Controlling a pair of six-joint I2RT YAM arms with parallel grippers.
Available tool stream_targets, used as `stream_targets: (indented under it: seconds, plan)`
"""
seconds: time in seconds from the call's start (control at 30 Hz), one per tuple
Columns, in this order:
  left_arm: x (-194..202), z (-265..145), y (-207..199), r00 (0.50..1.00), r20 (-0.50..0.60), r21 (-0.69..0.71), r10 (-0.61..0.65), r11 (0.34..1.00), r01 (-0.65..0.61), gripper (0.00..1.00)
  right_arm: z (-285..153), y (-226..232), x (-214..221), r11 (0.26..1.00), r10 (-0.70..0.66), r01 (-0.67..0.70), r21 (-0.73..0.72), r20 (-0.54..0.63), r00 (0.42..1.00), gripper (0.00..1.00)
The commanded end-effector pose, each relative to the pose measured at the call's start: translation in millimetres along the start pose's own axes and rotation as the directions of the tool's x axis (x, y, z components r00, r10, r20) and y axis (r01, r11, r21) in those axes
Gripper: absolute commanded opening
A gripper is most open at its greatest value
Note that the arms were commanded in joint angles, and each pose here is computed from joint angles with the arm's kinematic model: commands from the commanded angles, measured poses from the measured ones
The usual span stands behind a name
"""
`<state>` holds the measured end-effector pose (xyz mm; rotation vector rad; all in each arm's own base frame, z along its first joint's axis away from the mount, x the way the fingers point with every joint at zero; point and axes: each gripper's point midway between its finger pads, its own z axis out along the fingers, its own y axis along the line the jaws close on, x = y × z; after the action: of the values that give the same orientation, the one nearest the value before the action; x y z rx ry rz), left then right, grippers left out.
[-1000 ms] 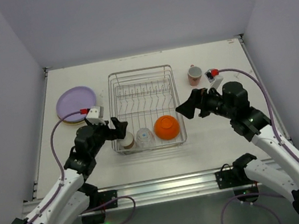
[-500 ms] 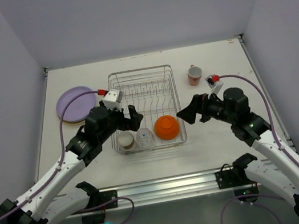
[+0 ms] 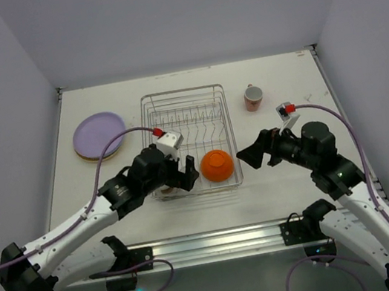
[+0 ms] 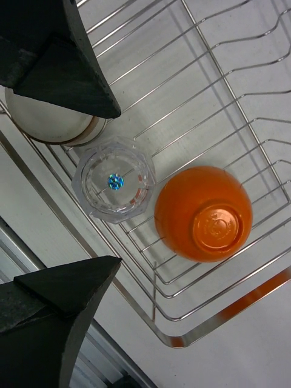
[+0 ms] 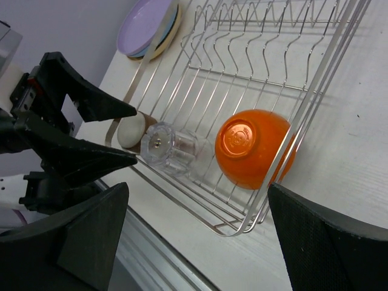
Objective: Unload the mixed dishes from the dish rack
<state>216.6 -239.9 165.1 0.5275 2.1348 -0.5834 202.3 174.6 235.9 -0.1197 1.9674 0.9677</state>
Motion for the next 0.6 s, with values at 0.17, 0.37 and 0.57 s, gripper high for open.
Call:
stream_targets:
  seconds: [0.17, 0.37, 0.57]
  plan:
    - [21, 8, -21, 0.998, -0.053, -0.048, 0.013, 0.999, -0.016, 1.0, -5, 7, -3, 1.0, -0.021, 0.02, -0.013, -0.016, 1.0, 0.99]
    - [24, 11, -5, 0.997, -0.074, -0.191, 0.013, 0.981, -0.027, 1.0, -3, 5, 4, 1.0, -0.013, 0.013, -0.019, -0.037, 0.999, 0.99]
    - [12, 2, 0, 1.0, -0.015, -0.236, -0.018, 0.972, 0.014, 1.0, -4, 2, 5, 1.0, -0.019, 0.019, -0.005, -0.029, 0.999, 0.99]
